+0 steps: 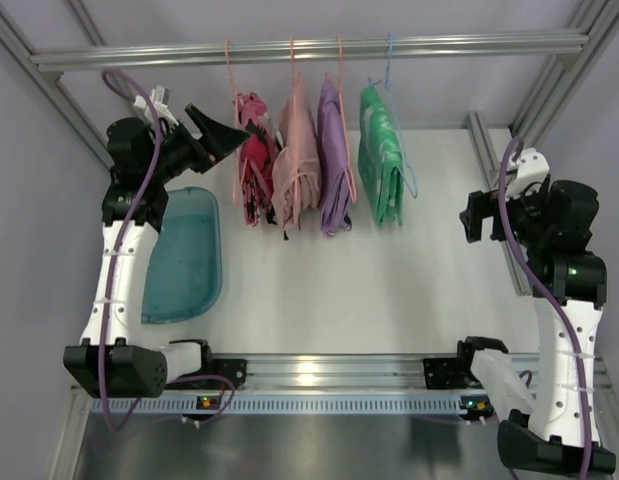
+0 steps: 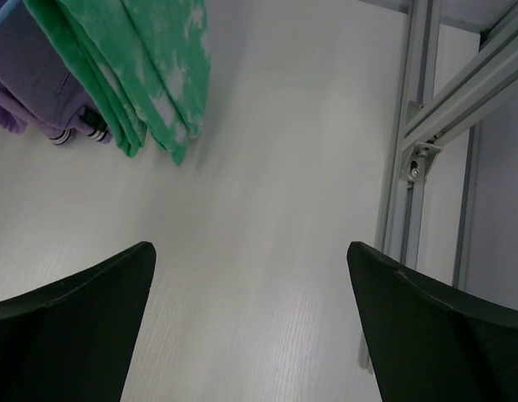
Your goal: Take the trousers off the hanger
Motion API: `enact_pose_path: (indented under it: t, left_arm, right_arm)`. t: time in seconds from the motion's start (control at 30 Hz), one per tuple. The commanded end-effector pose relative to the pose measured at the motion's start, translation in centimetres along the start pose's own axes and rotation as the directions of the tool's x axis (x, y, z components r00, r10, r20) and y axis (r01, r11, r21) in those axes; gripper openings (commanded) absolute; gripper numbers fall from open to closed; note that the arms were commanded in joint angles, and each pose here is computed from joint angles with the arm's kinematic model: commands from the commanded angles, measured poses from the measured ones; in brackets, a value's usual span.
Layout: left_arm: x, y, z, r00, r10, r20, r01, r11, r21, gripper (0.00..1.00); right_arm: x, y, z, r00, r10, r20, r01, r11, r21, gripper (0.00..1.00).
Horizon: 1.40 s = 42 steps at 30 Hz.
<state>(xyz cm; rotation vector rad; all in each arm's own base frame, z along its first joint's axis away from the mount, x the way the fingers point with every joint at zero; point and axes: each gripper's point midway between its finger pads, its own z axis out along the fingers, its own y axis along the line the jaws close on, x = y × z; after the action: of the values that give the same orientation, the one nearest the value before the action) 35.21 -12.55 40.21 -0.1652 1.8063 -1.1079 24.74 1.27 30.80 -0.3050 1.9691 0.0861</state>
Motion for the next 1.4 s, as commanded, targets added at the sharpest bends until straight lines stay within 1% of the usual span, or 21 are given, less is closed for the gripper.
enact_pose_path:
  t: [0.0, 0.1, 0.17, 0.2, 0.3, 0.37, 0.53, 0.7, 0.8, 1.0, 1.03, 1.23, 1.27, 1.33, 1.37]
  left_arm:
    - [-2.1, -3.4, 0.2, 0.996, -0.041, 0.075, 0.027, 0.984, 0.176, 0.88]
    - [-2.5, -3.6, 1.1, 0.993, -0.102, 0.056, 0.088, 0.973, 0.213, 0.84]
    - [-2.3, -3.2, 1.8, 0.986, -0.163, 0.021, 0.155, 0.963, 0.219, 0.83]
    - [-2.6, -3.4, 1.8, 0.986, -0.167, 0.024, 0.157, 0.959, 0.237, 0.81]
    - [-2.3, -3.3, 2.3, 0.973, -0.231, -0.013, 0.227, 0.942, 0.248, 0.78]
    - [-2.0, -3.0, 2.4, 0.967, -0.251, -0.036, 0.252, 0.936, 0.245, 0.73]
    - [-0.8, -3.3, 1.6, 0.966, -0.249, -0.065, 0.258, 0.933, 0.253, 0.68]
    - [0.2, -3.4, 1.0, 0.957, -0.275, -0.095, 0.291, 0.923, 0.252, 0.58]
    - [0.5, -3.6, 0.7, 0.951, -0.289, -0.106, 0.307, 0.918, 0.253, 0.55]
    - [0.6, -3.5, 0.6, 0.95, -0.296, -0.102, 0.312, 0.917, 0.249, 0.48]
    - [0.5, -3.6, 0.6, 0.95, -0.296, -0.1, 0.312, 0.917, 0.251, 0.45]
    - [0.3, -3.8, 0.8, 0.944, -0.312, -0.107, 0.329, 0.907, 0.261, 0.34]
    - [0.2, -3.9, 0.7, 0.944, -0.311, -0.105, 0.329, 0.906, 0.268, 0.27]
    - [0.0, -4.2, 0.7, 0.943, -0.316, -0.106, 0.333, 0.9, 0.281, 0.19]
    - [-0.2, -4.5, 0.6, 0.946, -0.308, -0.098, 0.324, 0.899, 0.294, 0.13]
  right_arm:
    - [-1.5, -0.1, -0.5, 0.999, -0.018, 0.033, 0.018, 1.0, -0.004, 0.99]
    - [-1.5, 0.0, -0.4, 0.999, -0.014, 0.033, 0.015, 1.0, -0.011, 0.99]
    - [-1.5, 0.0, -0.4, 0.999, -0.017, 0.032, 0.017, 1.0, -0.009, 0.99]
    - [-1.5, -0.1, -0.3, 0.999, -0.018, 0.03, 0.018, 1.0, -0.008, 0.99]
    - [-1.6, -0.2, -0.4, 0.999, -0.023, 0.029, 0.023, 1.0, -0.004, 0.99]
    - [-1.5, -0.3, -0.3, 0.999, -0.023, 0.025, 0.023, 1.0, 0.0, 0.99]
    - [-1.5, -0.2, -0.5, 0.999, -0.026, 0.03, 0.026, 1.0, -0.002, 0.99]
    - [-1.2, 0.0, -0.3, 0.999, -0.02, 0.026, 0.02, 1.0, -0.009, 0.99]
    - [-1.2, 0.0, -0.3, 1.0, -0.016, 0.026, 0.017, 1.0, -0.011, 1.0]
    - [-1.1, 0.0, -0.4, 1.0, -0.016, 0.024, 0.016, 1.0, -0.01, 0.99]
    - [-1.1, 0.0, -0.4, 0.999, -0.017, 0.027, 0.017, 1.0, -0.009, 0.99]
    - [-1.1, -0.1, -0.3, 0.999, -0.021, 0.028, 0.021, 1.0, -0.006, 0.99]
    - [-1.0, -0.1, -0.2, 1.0, -0.019, 0.024, 0.019, 1.0, -0.007, 0.99]
    - [-1.1, -0.1, -0.2, 0.999, -0.021, 0.029, 0.021, 1.0, -0.007, 0.99]
    - [-1.2, -0.1, -0.2, 0.999, -0.022, 0.031, 0.022, 1.0, -0.006, 0.99]
